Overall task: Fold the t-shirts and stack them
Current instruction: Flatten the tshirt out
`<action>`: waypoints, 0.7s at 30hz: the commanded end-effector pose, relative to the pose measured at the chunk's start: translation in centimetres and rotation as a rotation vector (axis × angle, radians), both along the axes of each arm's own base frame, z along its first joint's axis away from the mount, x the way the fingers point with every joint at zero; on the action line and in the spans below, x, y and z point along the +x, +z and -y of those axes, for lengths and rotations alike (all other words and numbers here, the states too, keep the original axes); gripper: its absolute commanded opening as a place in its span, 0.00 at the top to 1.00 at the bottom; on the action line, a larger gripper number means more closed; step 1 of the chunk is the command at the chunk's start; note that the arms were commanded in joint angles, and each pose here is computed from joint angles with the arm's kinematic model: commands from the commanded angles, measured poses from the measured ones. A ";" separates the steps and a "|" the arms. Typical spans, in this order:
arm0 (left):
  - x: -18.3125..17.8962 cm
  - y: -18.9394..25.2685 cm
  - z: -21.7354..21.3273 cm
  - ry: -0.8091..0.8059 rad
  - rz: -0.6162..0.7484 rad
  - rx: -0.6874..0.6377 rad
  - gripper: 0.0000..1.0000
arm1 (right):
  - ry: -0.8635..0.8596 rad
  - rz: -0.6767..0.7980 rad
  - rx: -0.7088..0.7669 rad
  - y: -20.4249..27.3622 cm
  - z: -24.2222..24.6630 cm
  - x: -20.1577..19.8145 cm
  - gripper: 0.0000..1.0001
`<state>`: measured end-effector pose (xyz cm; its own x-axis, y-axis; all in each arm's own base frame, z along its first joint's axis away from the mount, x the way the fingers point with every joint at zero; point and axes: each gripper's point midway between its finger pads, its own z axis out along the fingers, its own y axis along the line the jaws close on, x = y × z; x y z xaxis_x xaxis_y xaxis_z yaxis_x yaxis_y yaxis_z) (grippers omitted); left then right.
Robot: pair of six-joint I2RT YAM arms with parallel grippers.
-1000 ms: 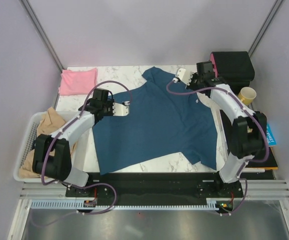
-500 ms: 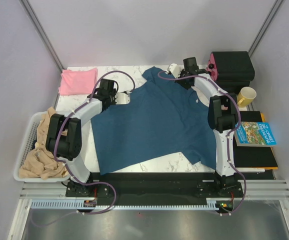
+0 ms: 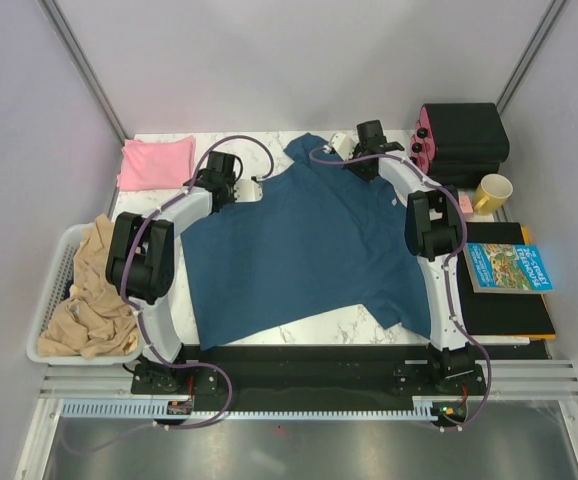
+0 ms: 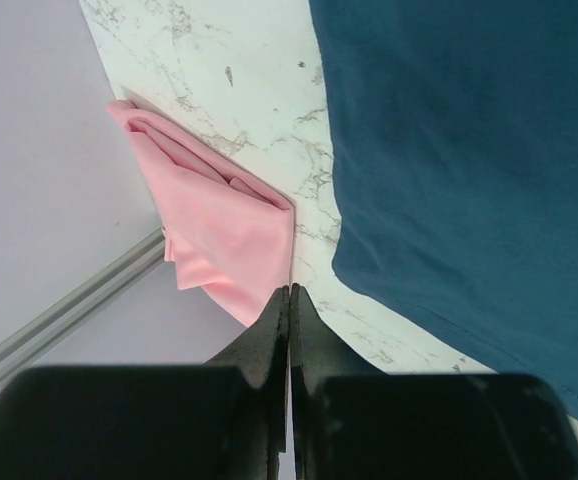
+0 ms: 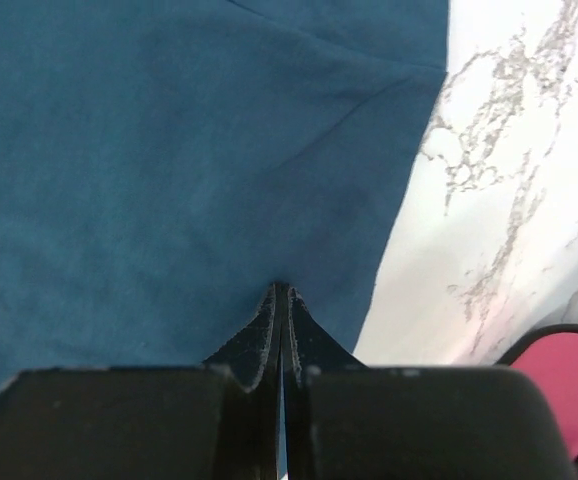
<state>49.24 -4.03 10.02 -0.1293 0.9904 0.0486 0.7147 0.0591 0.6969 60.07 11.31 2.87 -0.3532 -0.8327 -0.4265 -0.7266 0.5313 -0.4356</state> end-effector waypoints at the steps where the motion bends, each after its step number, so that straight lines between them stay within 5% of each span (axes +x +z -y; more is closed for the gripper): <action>1: 1.9 2.4 -0.2 0.036 0.068 -0.007 0.98 | -0.040 0.038 -0.051 -0.6 0.9 1.6 1.00; 21: 1.0 4.0 -0.5 0.035 0.091 0.032 0.98 | -0.194 0.157 -0.350 -2.7 8.2 4.8 1.00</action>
